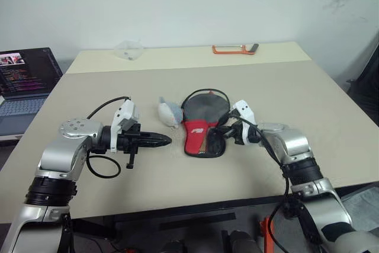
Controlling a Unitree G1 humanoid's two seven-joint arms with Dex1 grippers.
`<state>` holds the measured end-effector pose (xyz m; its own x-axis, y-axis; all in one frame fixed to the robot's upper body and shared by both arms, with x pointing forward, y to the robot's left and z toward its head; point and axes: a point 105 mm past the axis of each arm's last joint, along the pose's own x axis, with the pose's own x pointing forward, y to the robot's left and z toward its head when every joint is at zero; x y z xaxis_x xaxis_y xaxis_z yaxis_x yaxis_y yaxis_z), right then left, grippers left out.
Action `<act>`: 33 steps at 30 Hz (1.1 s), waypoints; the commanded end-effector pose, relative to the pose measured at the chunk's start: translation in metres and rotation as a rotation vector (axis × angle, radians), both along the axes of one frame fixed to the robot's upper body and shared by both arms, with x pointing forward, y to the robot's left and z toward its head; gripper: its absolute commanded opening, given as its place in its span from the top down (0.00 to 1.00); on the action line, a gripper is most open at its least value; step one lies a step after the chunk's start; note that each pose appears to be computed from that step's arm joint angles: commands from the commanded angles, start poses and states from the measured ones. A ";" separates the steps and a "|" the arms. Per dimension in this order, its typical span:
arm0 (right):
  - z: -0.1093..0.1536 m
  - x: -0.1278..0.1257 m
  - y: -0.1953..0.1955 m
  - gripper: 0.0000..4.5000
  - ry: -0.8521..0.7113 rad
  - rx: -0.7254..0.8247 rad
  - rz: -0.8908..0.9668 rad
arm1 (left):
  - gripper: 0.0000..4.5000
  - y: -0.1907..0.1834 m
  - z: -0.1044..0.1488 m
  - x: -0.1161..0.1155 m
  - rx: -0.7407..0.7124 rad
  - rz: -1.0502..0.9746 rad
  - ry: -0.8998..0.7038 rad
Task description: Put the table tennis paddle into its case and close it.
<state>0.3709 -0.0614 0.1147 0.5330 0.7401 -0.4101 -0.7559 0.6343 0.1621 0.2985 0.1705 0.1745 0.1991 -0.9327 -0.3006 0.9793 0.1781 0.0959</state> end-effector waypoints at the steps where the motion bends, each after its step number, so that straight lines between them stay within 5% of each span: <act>1: 0.009 -0.027 0.015 1.00 -0.010 0.038 0.096 | 1.00 -0.001 0.014 -0.010 -0.001 -0.048 -0.071; 13: -0.024 -0.095 0.009 1.00 0.136 0.025 0.112 | 1.00 -0.002 0.004 -0.023 -0.009 -0.100 -0.009; 33: -0.027 -0.097 -0.031 1.00 0.162 -0.065 0.043 | 1.00 -0.016 -0.004 -0.031 -0.011 -0.159 0.016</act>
